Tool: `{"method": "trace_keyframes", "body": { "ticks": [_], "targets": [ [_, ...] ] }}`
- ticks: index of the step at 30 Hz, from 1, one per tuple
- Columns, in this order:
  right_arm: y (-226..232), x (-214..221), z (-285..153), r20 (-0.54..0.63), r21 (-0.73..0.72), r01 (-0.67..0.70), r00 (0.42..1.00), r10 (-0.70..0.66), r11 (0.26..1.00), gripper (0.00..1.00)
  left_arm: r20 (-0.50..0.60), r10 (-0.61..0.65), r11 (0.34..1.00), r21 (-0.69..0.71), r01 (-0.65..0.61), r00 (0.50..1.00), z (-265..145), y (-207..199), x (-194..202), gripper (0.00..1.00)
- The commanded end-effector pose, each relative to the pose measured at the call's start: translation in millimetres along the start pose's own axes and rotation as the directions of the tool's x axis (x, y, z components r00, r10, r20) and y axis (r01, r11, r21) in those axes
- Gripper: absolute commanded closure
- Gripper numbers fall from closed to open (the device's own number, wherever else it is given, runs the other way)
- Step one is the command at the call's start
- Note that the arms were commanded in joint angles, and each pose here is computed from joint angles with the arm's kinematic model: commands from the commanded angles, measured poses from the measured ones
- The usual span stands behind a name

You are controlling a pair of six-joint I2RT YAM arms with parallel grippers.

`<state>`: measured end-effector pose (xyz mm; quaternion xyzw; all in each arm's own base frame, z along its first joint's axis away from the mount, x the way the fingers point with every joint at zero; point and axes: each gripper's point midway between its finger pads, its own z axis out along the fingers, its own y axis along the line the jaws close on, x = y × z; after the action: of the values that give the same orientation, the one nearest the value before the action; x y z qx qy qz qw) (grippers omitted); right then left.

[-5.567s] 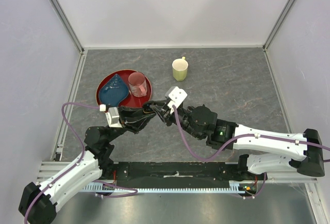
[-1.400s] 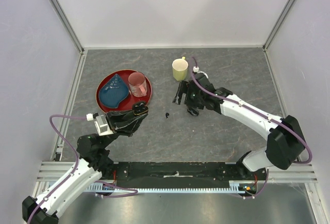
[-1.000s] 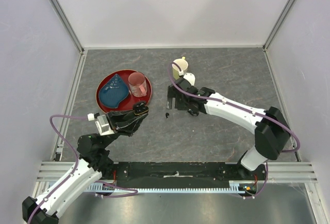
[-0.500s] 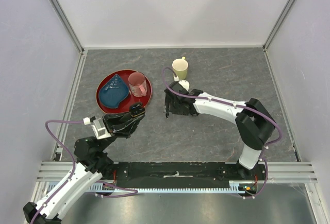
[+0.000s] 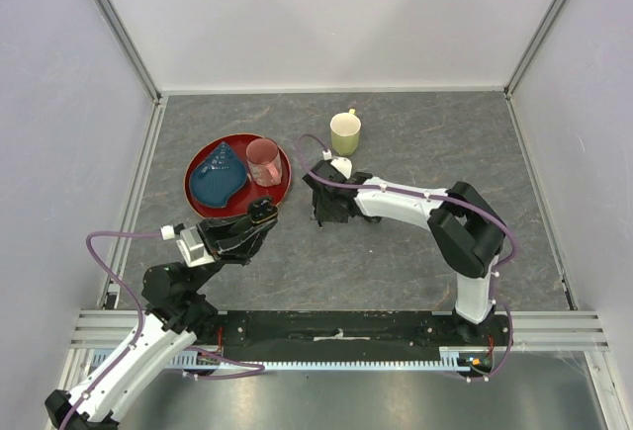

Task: Insert the wireless bluetooth earbuds into the charging case
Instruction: Pick up the earbud from the center of the board.

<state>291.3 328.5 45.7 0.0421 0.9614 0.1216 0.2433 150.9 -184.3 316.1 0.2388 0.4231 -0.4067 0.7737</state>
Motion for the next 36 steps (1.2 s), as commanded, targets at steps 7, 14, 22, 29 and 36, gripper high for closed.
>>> {"method": "trace_keyframes", "body": {
  "ticks": [7,14,22,29,36],
  "targets": [
    [12,-13,12,0.072,0.056,-0.002,0.997,-0.002,0.998,0.49,0.05,0.072,0.997,-0.041,-0.07,0.996,-2,7,-17,0.98],
    [6,-14,21,0.09,0.103,-0.007,0.996,-0.002,0.995,0.5,0.04,0.08,0.996,-0.037,-0.079,0.996,-2,7,-16,0.98],
    [8,-12,23,0.086,0.109,-0.002,0.996,-0.008,0.994,0.51,0.04,0.082,0.996,-0.034,-0.08,0.996,-2,6,-17,0.98],
    [9,-6,26,0.091,0.124,-0.004,0.996,-0.007,0.992,0.53,0.038,0.08,0.996,-0.034,-0.078,0.996,-2,6,-16,0.98],
    [2,-1,32,0.085,0.161,0.006,0.996,-0.02,0.987,0.55,0.04,0.082,0.996,-0.034,-0.08,0.996,-2,6,-18,0.98]
  ]
}}
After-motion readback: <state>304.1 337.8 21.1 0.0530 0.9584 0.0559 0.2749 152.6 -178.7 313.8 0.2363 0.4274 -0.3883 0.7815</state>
